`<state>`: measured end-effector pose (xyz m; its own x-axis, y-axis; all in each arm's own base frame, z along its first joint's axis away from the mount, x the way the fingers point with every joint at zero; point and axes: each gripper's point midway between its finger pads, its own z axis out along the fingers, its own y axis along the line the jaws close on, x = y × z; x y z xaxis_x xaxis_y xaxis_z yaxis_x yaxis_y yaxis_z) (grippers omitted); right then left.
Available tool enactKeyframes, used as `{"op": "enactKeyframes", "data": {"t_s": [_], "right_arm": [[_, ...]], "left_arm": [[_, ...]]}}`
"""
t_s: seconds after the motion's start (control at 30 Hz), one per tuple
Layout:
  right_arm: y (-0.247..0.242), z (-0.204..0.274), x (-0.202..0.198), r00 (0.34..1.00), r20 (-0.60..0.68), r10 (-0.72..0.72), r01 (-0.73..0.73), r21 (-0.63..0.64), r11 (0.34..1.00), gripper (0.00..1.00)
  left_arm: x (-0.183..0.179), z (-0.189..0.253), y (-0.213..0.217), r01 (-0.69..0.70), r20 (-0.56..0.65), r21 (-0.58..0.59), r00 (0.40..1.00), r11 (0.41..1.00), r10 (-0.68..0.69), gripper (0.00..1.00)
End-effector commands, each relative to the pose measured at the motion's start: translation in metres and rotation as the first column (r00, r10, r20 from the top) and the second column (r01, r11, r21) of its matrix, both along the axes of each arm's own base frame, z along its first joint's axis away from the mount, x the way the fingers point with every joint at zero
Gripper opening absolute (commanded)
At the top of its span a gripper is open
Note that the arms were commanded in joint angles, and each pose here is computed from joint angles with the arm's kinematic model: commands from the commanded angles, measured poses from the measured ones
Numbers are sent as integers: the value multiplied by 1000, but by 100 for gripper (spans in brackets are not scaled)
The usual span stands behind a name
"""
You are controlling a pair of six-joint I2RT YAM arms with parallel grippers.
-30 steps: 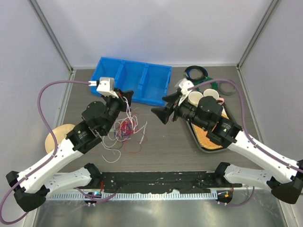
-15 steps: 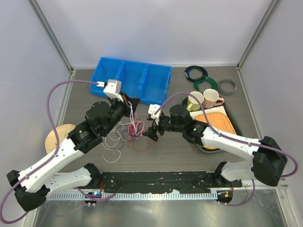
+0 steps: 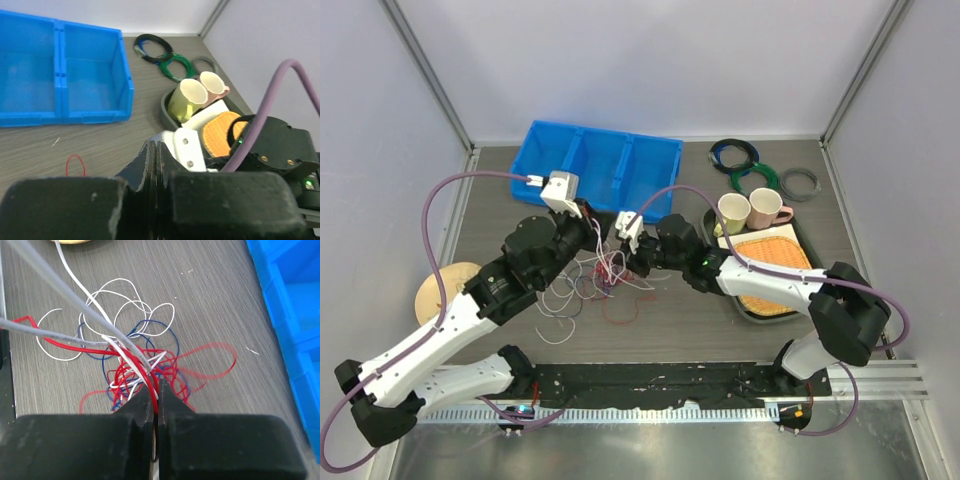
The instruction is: Untangle the cables
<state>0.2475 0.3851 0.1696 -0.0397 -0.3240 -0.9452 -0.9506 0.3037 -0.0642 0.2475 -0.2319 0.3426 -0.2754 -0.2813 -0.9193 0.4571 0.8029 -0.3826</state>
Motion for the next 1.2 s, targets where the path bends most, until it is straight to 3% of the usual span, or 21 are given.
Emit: {"op": "enactKeyframes", "data": {"t_s": [0.0,0.03,0.13,0.23,0.27,0.3,0.33,0.43,0.67,0.8,0.9,0.93,0.97,1.07,1.17], "right_arm": [[-10,17,14,989,-7,-146,146,78,986,1],[-20,2,14,977,-49,-206,208,59,976,1],[-64,-25,32,894,-62,-444,444,-6,896,1],[-115,-57,38,739,-148,-657,655,-66,752,1],[-131,-58,38,662,-208,-720,726,-62,685,1],[-144,-66,37,616,-235,-752,759,-78,646,1],[-167,-81,38,544,-268,-795,803,-107,586,1],[-187,-89,28,488,-372,-790,828,-90,554,1],[-174,-56,17,612,-392,-687,759,47,649,1],[-142,-55,-4,752,-423,-505,592,99,800,9],[-124,-61,-18,801,-445,-401,485,88,870,24],[-119,-59,-20,811,-444,-381,463,91,881,41],[-116,-63,-21,815,-444,-373,449,77,890,46],[-113,-64,-22,820,-414,-395,453,46,891,62],[-113,-59,-23,823,-363,-436,482,42,875,75]], "left_arm": [[14,-4,32,-192,-4,44,981,980,192,0],[24,-9,56,-333,1,75,943,940,334,0],[33,-23,97,-529,9,157,845,834,534,0],[42,-38,132,-623,-20,171,772,763,635,0],[44,-43,137,-614,-50,162,777,772,628,0],[51,-52,163,-668,-77,165,725,726,684,0],[52,-55,174,-681,-100,149,711,717,696,0],[54,-67,207,-744,-159,139,634,653,757,0],[63,-63,213,-746,-184,152,623,649,760,0],[78,-57,194,-687,-189,133,691,715,698,0],[90,-50,179,-636,-194,120,738,763,646,0],[93,-46,171,-607,-194,113,763,787,617,0],[98,-35,167,-597,-178,95,777,797,603,0],[115,-14,159,-572,-144,85,803,816,578,0],[135,9,161,-595,-86,101,793,797,603,0]]}}
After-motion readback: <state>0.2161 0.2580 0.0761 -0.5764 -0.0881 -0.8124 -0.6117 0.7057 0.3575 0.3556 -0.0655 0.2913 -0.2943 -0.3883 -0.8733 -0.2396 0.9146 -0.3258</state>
